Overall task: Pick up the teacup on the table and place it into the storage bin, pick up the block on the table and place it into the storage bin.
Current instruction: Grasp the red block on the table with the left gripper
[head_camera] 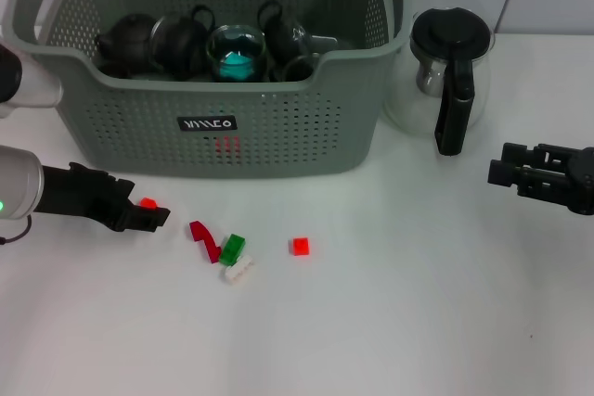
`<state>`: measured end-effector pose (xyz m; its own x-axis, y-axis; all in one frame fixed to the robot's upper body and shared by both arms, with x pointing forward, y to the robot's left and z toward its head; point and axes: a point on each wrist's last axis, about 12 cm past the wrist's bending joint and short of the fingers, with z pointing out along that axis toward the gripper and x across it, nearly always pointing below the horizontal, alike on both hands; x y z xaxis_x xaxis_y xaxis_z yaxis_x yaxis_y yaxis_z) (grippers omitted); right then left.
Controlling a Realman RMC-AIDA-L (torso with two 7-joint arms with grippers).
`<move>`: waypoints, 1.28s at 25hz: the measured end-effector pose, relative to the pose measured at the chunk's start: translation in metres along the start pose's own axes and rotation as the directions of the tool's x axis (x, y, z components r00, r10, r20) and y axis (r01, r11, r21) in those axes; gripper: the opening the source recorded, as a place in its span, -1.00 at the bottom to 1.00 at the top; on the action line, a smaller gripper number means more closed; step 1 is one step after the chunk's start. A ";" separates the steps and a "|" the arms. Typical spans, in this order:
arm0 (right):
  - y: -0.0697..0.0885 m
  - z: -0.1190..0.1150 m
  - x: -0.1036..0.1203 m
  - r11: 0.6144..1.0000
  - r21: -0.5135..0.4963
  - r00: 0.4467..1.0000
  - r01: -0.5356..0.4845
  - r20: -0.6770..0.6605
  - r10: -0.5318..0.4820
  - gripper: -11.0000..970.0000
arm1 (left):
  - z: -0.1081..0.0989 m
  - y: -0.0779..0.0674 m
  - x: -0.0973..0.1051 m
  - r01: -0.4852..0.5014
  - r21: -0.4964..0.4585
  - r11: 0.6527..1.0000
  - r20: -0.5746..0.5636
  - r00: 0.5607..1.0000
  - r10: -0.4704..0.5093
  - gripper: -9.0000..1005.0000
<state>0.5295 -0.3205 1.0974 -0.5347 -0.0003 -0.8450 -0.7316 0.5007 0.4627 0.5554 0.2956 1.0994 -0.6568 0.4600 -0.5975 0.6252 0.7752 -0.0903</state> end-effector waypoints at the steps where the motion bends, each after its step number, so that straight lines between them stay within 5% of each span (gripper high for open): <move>1: 0.000 0.000 0.000 1.000 0.001 1.000 0.000 -0.001 0.000 0.26 | 0.001 0.000 0.000 0.000 -0.003 1.000 -0.002 1.000 0.000 0.43; 17: 0.000 -0.002 0.003 1.000 0.001 1.000 -0.006 -0.003 0.006 0.26 | 0.015 -0.005 -0.004 -0.077 -0.047 0.996 -0.039 0.996 0.075 0.43; 32: 0.000 -0.004 0.004 1.000 0.007 1.000 -0.006 -0.001 0.006 0.26 | 0.020 -0.004 -0.003 -0.092 -0.072 0.993 -0.064 0.994 0.088 0.22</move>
<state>0.5256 -0.3237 1.0950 -0.5395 0.0020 -0.8420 -0.7253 0.5068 0.4659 0.5631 0.2828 1.0857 -0.6251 0.5532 -0.5507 0.6511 0.7587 0.0231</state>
